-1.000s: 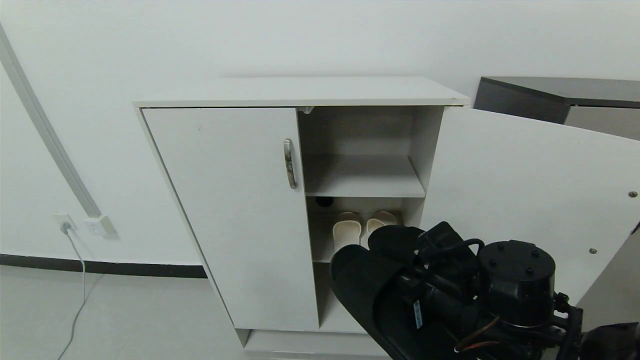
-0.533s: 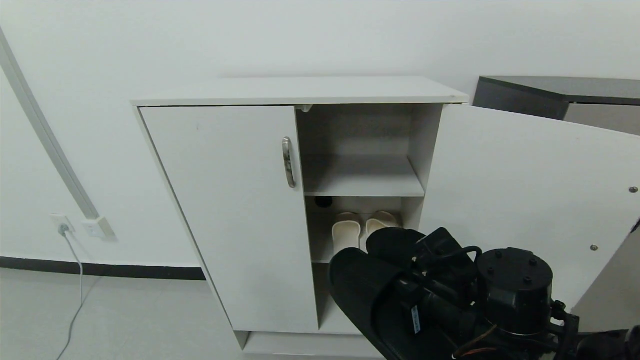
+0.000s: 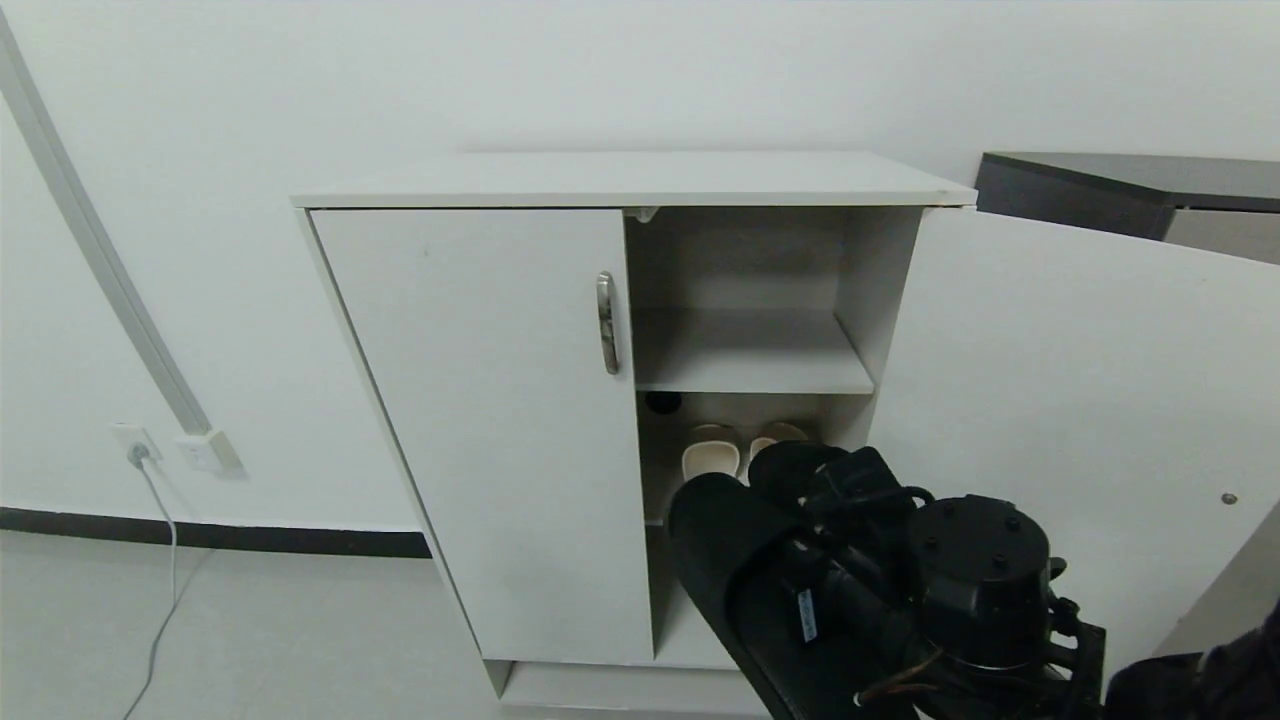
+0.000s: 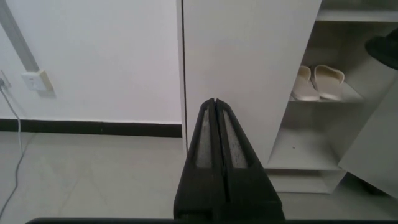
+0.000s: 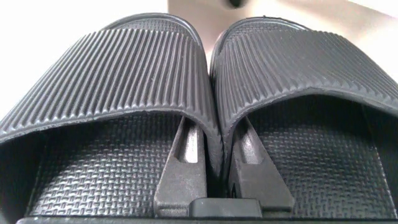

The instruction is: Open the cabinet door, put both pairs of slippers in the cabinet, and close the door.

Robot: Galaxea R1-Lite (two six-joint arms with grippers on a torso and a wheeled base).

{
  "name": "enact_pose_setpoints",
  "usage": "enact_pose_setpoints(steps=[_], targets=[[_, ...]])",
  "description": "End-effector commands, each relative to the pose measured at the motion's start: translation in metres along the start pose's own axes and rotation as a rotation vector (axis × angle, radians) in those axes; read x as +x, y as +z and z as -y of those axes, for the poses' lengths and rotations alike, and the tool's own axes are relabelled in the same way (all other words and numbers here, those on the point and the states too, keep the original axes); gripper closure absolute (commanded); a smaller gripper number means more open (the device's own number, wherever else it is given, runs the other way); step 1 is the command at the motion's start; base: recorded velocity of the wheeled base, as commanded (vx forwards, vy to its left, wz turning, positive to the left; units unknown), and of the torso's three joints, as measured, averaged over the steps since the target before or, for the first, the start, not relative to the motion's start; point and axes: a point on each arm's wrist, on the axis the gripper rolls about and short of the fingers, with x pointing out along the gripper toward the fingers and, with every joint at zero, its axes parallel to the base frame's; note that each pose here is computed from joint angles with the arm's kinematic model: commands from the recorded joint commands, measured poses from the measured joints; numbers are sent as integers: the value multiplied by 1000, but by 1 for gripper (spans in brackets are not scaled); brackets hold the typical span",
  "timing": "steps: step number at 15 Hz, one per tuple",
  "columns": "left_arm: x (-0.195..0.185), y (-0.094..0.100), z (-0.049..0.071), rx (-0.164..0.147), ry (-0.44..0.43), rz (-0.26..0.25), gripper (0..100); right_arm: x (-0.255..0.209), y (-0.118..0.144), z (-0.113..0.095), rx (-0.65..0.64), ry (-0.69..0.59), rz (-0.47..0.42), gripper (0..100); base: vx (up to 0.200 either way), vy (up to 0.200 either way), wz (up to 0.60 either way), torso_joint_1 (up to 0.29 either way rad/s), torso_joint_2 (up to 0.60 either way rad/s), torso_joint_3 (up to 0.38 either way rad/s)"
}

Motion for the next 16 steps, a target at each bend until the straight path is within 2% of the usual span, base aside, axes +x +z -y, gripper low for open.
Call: enact_pose_setpoints(steps=[1, 3, 6, 12, 16], targets=[[0, 0, 0, -1, 1, -1, 100, 17, -3, -32, 36, -97, 15, 100, 0, 0, 0, 0, 0, 0], [0, 0, 0, 1, 1, -1, 100, 23, -2, -44, 40, -182, 23, 100, 0, 0, 0, 0, 0, 0], [0, 0, 0, 1, 1, -1, 100, 36, 23, -51, 66, -293, 57, 100, 0, 0, 0, 0, 0, 0], [0, 0, 0, 1, 1, -1, 100, 69, 82, -33, 112, -383, 50, 100, 0, 0, 0, 0, 0, 0], [0, 0, 0, 1, 1, -1, 100, 73, 96, -31, 123, -392, 21, 100, 0, 0, 0, 0, 0, 0]])
